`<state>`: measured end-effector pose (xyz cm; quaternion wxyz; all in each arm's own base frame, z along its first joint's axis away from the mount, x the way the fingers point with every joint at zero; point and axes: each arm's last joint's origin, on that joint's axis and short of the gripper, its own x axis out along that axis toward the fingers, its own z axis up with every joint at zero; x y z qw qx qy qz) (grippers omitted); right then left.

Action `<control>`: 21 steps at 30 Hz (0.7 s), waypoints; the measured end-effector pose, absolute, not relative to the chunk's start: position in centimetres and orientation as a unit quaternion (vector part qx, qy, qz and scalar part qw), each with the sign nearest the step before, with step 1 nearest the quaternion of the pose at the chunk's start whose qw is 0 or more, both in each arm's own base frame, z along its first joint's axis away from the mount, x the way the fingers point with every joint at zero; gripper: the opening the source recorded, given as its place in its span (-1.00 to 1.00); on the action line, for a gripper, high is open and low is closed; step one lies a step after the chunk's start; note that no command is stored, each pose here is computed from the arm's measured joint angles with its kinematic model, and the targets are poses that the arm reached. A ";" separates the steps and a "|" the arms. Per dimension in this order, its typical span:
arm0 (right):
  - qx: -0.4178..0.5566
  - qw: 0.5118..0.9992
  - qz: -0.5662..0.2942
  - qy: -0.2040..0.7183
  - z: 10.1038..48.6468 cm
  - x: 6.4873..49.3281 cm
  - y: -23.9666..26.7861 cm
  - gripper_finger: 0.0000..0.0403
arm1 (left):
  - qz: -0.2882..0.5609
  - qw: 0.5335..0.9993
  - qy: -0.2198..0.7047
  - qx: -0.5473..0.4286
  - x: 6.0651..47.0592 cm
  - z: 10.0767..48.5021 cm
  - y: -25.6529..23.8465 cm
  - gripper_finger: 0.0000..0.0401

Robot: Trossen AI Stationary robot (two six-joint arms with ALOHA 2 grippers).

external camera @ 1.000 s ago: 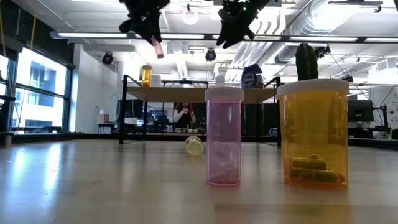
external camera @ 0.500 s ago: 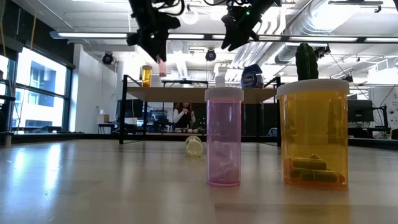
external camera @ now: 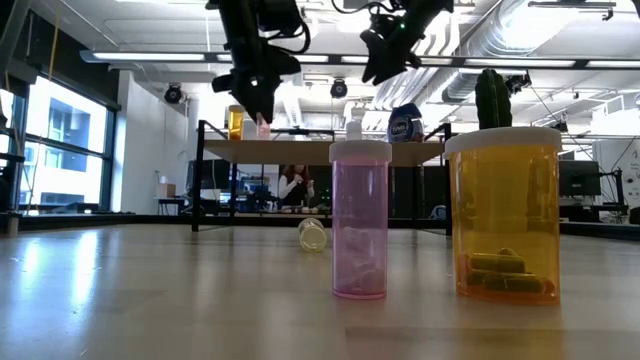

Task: Pick and place medicine bottles onto shelf by color
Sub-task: Put the top pink pill bottle on the shelf

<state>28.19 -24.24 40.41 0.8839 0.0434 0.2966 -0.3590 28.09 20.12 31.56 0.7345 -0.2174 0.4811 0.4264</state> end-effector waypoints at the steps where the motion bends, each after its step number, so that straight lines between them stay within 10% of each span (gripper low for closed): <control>1: 0.043 0.884 -0.360 0.297 40.4 28.1 -24.3 -0.08 | 0.431 0.732 0.481 -0.216 28.1 31.5 20.2 -0.45; 21: 0.038 0.883 -0.359 0.300 40.4 28.1 -24.4 -0.08 | 0.441 0.723 0.481 -0.226 28.0 31.4 20.1 -0.28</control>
